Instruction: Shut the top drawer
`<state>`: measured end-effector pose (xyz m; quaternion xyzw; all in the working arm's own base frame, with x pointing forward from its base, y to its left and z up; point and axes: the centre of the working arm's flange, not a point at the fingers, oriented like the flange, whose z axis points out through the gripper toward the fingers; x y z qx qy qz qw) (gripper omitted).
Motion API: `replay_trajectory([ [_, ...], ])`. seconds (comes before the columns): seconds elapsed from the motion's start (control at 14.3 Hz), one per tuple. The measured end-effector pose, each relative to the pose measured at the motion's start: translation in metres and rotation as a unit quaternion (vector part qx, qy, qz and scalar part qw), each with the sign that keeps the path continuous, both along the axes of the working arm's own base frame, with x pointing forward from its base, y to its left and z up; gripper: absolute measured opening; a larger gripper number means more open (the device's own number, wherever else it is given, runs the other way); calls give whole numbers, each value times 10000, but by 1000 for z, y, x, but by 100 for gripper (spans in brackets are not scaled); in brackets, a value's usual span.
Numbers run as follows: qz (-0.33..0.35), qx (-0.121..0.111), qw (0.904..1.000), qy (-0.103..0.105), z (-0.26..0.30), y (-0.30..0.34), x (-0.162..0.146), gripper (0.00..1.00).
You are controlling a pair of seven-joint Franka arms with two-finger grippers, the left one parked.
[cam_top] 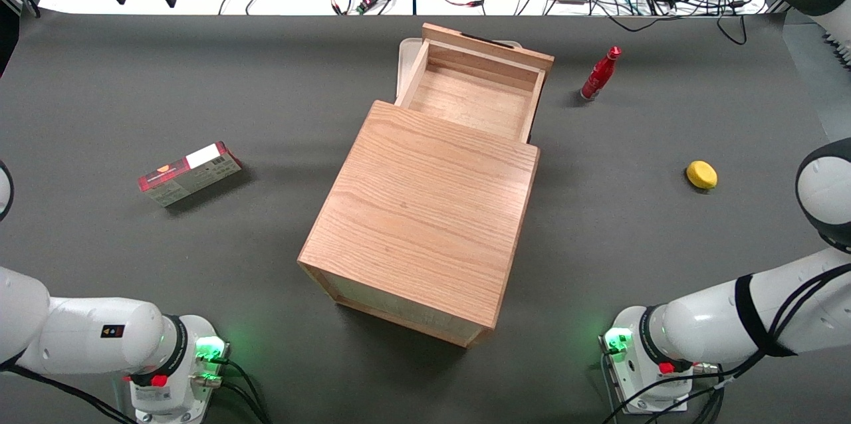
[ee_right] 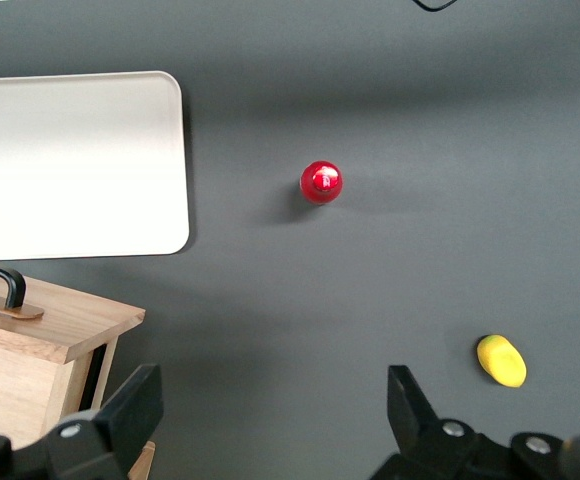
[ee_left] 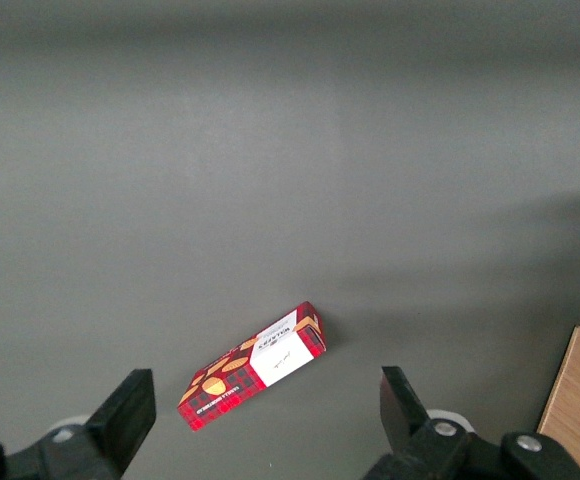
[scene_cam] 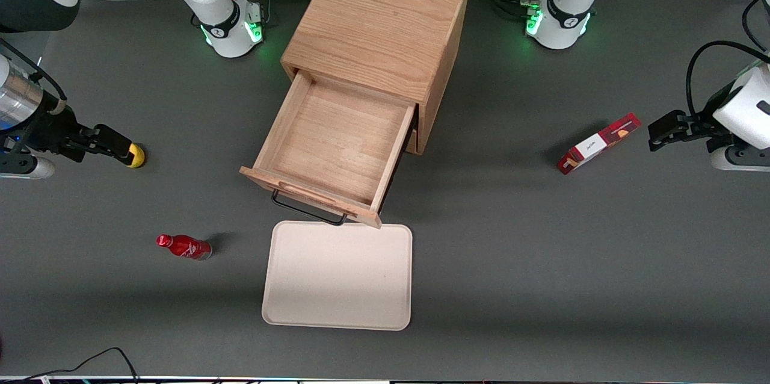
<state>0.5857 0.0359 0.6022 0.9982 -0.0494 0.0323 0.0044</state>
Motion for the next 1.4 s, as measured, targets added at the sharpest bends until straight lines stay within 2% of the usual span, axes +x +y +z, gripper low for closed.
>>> replay_trajectory([
  [0.91, 391, 30, 9992, 103, -4, -16, 2, 100],
  [1.19, 451, 33, 9990, 47, -10, -7, 30, 100],
  [1.4, 480, 160, 9987, 41, -24, 2, 57, 100],
])
